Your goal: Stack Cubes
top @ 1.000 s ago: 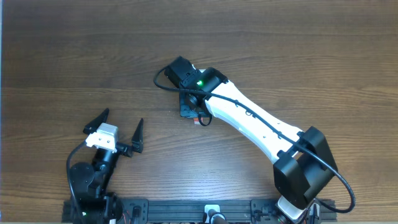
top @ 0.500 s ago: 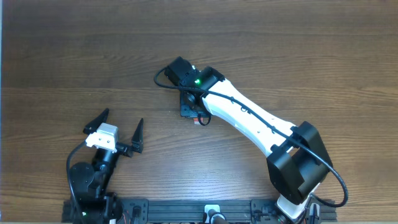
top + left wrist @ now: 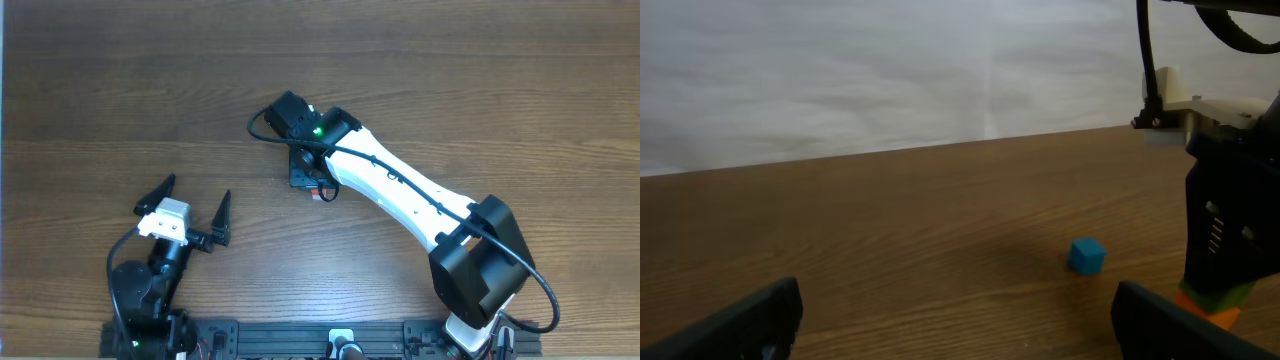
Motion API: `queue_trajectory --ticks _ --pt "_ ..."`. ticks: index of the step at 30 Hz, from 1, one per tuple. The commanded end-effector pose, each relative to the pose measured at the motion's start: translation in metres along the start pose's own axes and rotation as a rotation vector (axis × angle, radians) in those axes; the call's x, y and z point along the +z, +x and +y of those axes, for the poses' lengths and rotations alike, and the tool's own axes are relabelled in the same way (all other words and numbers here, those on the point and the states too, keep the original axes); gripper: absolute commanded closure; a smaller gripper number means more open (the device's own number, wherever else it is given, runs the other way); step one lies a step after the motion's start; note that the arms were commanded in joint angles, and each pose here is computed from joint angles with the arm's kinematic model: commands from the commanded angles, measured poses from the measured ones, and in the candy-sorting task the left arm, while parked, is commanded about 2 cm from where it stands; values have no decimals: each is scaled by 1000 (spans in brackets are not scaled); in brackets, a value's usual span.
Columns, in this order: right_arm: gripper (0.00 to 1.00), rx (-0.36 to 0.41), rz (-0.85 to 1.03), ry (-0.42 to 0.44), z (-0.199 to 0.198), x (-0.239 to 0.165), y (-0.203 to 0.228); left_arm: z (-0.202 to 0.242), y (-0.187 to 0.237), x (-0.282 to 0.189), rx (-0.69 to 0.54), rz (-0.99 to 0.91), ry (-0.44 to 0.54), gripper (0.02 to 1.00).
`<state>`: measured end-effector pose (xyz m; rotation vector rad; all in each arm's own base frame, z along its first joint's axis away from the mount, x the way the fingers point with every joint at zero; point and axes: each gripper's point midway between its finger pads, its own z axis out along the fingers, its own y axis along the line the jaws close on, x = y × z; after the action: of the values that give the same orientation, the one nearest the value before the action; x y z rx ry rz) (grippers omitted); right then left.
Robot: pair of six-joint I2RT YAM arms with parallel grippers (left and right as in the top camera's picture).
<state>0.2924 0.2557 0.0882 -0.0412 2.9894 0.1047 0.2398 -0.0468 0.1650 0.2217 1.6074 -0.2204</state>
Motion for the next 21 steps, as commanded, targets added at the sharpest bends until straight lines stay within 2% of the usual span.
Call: queue_trajectory --ticks 1,4,12,20,21 --pt "759 14 11 13 -4 6 1 0 1 0 13 -1 3 18" --pt "698 13 12 13 -4 6 2 0 1 0 14 -2 4 18" --pt "614 13 17 13 -4 6 3 0 1 0 14 -2 3 18" --pt "18 20 8 8 -4 5 -1 0 1 0 14 -2 3 20" --pt "7 22 3 8 -5 4 -3 0 1 0 13 -1 4 18"
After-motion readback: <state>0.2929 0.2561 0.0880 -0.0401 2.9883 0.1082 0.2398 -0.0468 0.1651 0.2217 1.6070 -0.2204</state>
